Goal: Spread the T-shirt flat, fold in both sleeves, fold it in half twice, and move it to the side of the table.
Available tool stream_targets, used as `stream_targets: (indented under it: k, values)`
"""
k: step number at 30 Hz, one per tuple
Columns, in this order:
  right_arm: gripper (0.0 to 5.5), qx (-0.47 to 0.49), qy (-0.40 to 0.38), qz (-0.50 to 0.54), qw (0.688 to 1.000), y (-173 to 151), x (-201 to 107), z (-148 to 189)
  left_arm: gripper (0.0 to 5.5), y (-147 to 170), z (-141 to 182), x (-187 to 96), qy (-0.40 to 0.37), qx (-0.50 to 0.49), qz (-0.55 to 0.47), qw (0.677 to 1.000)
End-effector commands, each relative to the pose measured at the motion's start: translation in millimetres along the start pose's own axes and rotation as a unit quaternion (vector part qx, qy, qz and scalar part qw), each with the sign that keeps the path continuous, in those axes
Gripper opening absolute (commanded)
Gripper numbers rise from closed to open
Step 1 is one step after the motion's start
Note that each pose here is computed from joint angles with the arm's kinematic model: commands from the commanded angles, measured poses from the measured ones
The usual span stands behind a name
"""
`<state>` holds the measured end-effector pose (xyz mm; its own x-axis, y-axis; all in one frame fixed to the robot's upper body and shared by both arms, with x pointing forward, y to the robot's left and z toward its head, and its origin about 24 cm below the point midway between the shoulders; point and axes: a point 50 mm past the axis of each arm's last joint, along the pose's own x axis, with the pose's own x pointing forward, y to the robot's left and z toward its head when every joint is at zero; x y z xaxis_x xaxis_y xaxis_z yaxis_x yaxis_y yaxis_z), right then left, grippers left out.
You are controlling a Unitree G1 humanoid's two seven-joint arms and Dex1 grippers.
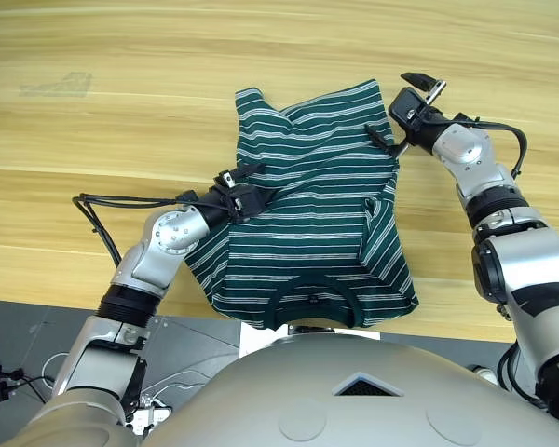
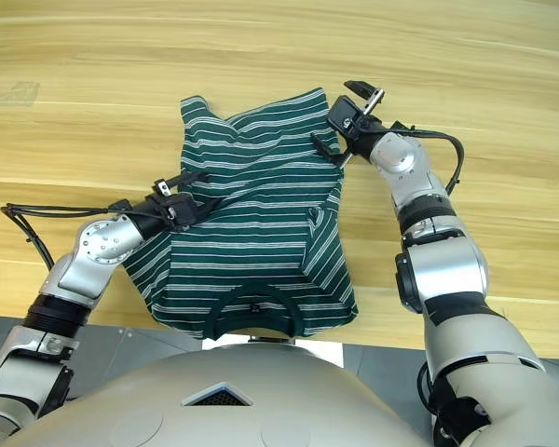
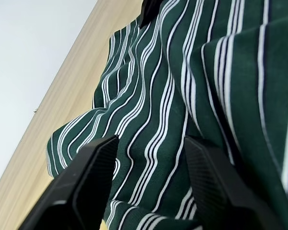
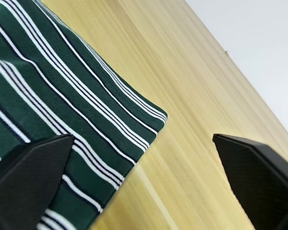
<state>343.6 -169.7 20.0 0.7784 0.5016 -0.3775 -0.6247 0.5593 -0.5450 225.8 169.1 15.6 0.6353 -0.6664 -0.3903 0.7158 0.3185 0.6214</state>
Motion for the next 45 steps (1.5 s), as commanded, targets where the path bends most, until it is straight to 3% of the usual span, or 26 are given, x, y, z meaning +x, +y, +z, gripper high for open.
stream_targets:
  k: [1, 7, 11, 15, 21, 26, 28, 32, 39, 42, 45]
  values:
    - [5.38, 0.005, 0.039, 0.067, 0.997, 22.2, -8.9, -22.0, 2.56, -20.2, -9.5, -7.2, 0.034, -0.001, -0.057, 0.998]
    - [5.38, 0.002, 0.038, 0.028, 0.999, 11.0, -3.4, -13.9, 2.56, -3.9, -16.3, -3.9, 0.047, 0.002, -0.033, 0.998]
    - [5.38, -0.004, 0.056, -0.025, 0.998, -4.6, 0.1, -9.6, 2.56, 25.1, -27.8, -1.8, 0.069, 0.001, 0.021, 0.997]
    - [5.38, -0.009, 0.069, -0.065, 0.995, -17.3, 8.9, 2.4, 2.56, 43.3, -28.6, 19.2, 0.065, -0.011, 0.058, 0.996]
    - [5.38, -0.023, 0.074, -0.085, 0.993, -23.4, 26.0, 28.0, 2.56, 51.6, -23.9, 46.4, 0.054, -0.015, 0.071, 0.996]
    - [5.38, -0.009, 0.057, -0.084, 0.995, -17.1, 30.6, 33.8, 2.56, 37.9, -26.2, 49.8, 0.047, -0.028, 0.059, 0.997]
    - [5.38, 0.003, 0.042, -0.079, 0.996, -16.0, 30.2, 34.8, 2.56, 36.6, -30.2, 42.5, 0.047, -0.035, 0.067, 0.996]
    - [5.38, 0.021, -0.021, -0.101, 0.994, -34.6, 20.1, 41.4, 2.56, 66.9, -36.3, 13.3, 0.047, -0.038, 0.160, 0.985]
    - [5.38, 0.018, -0.211, -0.165, 0.963, -58.7, -18.9, 67.9, 2.56, 123.2, 16.2, -68.6, -0.040, 0.012, 0.361, 0.932]
    - [5.38, 0.020, -0.253, -0.192, 0.948, -58.1, -48.8, 71.2, 2.56, 115.4, 33.8, -107.6, -0.046, -0.014, 0.397, 0.917]
    - [5.38, 0.027, -0.272, -0.230, 0.934, -65.2, -83.2, 74.8, 2.56, 74.4, 39.5, -134.8, -0.029, -0.118, 0.376, 0.919]
